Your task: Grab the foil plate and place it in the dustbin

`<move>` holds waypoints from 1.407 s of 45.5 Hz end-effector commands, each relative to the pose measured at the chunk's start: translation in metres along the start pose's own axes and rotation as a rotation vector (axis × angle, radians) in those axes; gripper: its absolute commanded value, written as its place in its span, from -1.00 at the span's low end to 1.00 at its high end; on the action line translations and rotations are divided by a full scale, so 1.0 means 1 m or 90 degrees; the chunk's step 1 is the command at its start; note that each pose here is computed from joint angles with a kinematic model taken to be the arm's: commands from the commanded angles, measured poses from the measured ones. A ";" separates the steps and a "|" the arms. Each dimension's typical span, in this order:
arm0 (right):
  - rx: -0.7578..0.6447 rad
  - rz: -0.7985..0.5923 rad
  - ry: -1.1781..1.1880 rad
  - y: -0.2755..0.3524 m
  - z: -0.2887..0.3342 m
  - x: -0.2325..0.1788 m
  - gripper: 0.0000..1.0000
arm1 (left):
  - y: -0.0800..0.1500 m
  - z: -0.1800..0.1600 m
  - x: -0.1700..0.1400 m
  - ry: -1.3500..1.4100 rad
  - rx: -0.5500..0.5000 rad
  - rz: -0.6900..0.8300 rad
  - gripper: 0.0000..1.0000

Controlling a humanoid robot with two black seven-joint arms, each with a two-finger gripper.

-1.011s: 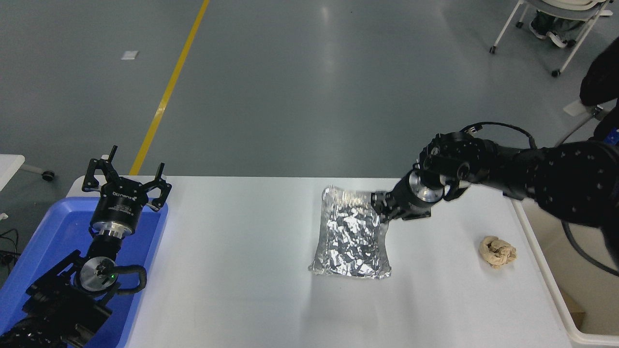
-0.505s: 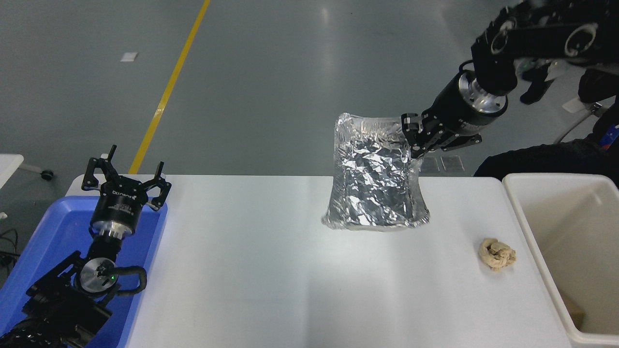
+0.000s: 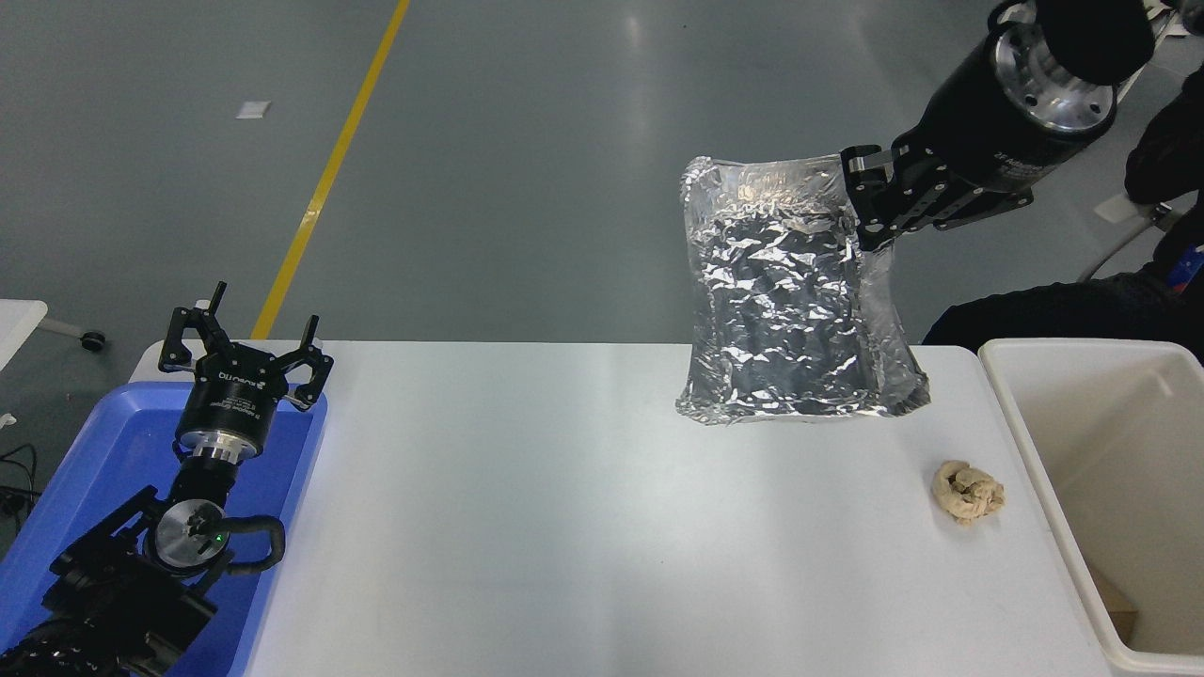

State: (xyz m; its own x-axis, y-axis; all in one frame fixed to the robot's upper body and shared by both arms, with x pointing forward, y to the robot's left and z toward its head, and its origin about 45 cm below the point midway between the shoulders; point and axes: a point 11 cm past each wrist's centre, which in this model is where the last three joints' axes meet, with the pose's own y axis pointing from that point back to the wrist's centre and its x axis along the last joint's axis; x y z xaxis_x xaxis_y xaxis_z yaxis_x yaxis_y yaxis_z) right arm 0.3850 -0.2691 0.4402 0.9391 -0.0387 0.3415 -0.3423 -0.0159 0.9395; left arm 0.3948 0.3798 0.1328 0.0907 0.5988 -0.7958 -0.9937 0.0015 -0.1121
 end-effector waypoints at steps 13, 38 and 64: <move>-0.176 0.038 -0.192 -0.069 0.258 -0.050 -1.00 | 0.000 0.000 0.000 0.000 0.000 -0.001 1.00; -0.348 0.173 -0.289 -0.163 0.387 -0.122 -1.00 | 0.000 0.000 0.000 0.000 -0.001 -0.001 1.00; -0.380 0.200 -0.248 -0.239 0.364 -0.153 -0.80 | 0.000 0.000 0.000 0.000 -0.001 -0.001 1.00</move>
State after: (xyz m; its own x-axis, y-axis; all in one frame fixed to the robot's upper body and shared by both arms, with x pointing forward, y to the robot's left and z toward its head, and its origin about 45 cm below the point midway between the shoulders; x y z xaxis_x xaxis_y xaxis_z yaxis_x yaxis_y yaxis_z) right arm 0.3138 -0.6335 0.1784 0.6813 -0.3444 0.6459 -0.3893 0.5769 0.7181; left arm 0.3952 0.3798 0.1333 0.0915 0.5989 -0.7956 -0.9936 0.0012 -0.1134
